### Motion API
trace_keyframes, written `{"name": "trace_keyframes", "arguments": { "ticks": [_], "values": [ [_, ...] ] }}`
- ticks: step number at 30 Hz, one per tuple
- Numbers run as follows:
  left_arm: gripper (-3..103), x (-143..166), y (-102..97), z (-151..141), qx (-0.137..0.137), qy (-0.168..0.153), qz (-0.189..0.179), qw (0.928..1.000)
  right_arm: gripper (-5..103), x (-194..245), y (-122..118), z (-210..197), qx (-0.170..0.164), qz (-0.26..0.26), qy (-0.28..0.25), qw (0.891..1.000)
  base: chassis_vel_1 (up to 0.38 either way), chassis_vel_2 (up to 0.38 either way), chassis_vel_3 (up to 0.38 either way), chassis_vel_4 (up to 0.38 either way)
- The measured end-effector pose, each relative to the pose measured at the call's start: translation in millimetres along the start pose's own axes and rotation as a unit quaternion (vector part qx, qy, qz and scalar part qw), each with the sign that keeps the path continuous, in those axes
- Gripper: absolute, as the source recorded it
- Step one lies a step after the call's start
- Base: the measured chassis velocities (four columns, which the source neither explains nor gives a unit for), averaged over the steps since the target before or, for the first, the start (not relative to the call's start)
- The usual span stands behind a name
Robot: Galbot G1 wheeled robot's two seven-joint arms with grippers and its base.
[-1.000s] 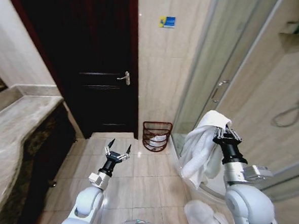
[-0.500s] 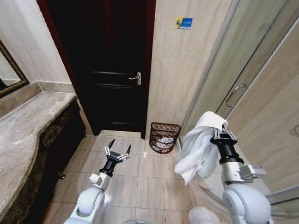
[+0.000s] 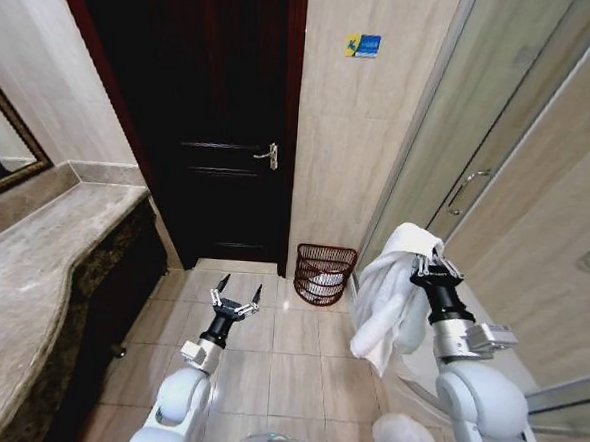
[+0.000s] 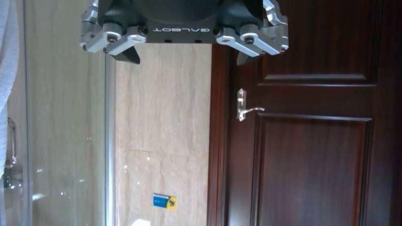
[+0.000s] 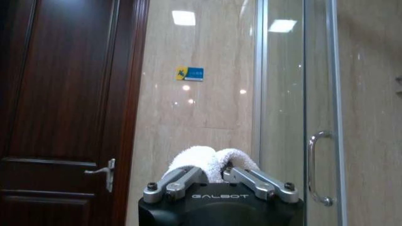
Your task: Discard the used towel into the hamper.
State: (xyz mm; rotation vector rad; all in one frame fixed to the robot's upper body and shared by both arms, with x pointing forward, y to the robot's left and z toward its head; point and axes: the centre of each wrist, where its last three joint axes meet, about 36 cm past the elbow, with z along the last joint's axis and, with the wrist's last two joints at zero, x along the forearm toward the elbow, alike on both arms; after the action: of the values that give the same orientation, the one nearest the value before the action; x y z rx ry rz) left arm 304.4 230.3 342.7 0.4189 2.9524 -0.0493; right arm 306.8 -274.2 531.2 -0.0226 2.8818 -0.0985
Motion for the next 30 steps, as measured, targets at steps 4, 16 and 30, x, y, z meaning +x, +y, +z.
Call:
{"name": "trace_keyframes", "arguments": {
  "ticks": [4, 16, 30],
  "values": [
    [100, -1.8, -1.5, 0.1, 0.002, -0.003, -0.001, 1.0, 7, -1.2, -0.8, 0.1, 0.001, -0.001, -0.001, 1.0, -0.064, 0.077, 0.078, -0.068],
    [100, -6.0, -3.9, -0.8, 0.0, -0.006, -0.002, 1.0, 7, -1.7, -2.2, 3.6, 0.0, 0.003, 0.002, 1.0, -0.06, 0.061, 0.06, -0.06],
    [100, -5.1, -1.5, -3.5, -0.003, -0.008, -0.001, 1.0, 7, -1.3, -0.5, 1.5, 0.001, 0.0, -0.001, 1.0, 0.021, 0.075, -0.021, -0.079]
  ]
}}
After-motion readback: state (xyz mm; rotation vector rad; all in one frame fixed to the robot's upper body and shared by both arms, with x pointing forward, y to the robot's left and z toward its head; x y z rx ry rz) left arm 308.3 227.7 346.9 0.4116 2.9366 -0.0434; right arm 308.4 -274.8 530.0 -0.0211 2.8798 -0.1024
